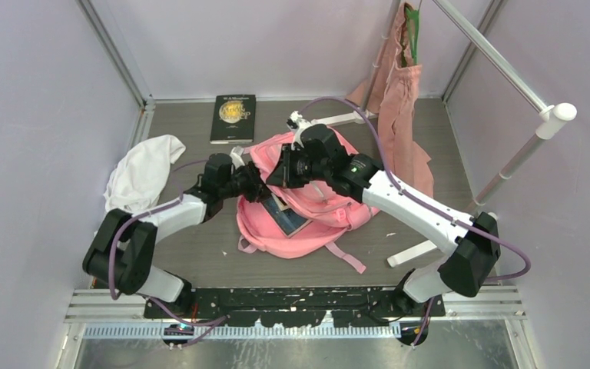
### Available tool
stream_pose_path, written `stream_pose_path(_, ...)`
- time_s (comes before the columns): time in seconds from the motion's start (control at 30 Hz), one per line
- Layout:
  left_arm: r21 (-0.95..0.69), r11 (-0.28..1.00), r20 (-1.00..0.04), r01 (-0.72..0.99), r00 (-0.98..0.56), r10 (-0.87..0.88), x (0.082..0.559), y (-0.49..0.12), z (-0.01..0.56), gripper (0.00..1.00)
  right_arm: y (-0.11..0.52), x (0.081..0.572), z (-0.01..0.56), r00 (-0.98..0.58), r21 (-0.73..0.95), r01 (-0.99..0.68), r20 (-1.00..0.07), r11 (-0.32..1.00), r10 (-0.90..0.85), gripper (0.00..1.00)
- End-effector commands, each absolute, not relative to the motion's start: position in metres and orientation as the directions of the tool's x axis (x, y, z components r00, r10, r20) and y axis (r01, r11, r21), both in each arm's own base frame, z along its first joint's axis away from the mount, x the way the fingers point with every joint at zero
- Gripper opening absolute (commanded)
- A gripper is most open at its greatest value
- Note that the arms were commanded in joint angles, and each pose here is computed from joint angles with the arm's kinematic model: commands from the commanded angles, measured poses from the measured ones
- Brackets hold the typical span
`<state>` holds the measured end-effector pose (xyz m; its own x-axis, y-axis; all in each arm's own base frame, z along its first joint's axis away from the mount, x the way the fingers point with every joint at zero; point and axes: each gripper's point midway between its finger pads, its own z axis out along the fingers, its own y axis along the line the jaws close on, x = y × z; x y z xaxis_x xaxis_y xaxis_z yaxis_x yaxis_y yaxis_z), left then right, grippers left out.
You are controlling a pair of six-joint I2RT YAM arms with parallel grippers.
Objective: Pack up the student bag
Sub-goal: Place the book in the student bag, then move the book to the center of the board.
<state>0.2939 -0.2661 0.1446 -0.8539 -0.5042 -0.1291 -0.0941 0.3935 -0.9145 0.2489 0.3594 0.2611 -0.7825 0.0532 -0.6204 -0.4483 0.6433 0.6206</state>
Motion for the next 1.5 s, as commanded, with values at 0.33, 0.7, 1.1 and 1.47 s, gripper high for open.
stream_pose_path(0.33, -0.841, 0.531, -0.338, 0.101, -0.865, -0.371, 0.262, -0.255, 0.199, 0.91, 0.370, 0.244, 0.321, -0.699, 0.653, -0.547, -0.701, 0.523, 0.145, 0.01)
stream_pose_path(0.7, -0.668, 0.741, -0.519, 0.064, -0.754, -0.403, 0.238, -0.171, 0.220, 1.00, 0.362, 0.243, 0.281, -0.732, 0.628, -0.508, -0.676, 0.589, 0.089, 0.01)
stream_pose_path(1.1, -0.618, 0.786, -0.532, -0.026, -0.722, -0.442, 0.284, -0.137, 0.224, 1.00, 0.303, 0.217, 0.165, -0.821, 0.415, -0.427, -0.551, 0.803, -0.151, 0.51)
stream_pose_path(1.47, -0.553, 0.833, -0.592, 0.008, -0.707, -0.386, 0.355, -0.143, 0.242, 0.95, 0.303, 0.247, 0.207, -0.735, 0.377, -0.419, -0.674, 0.826, -0.065, 0.72)
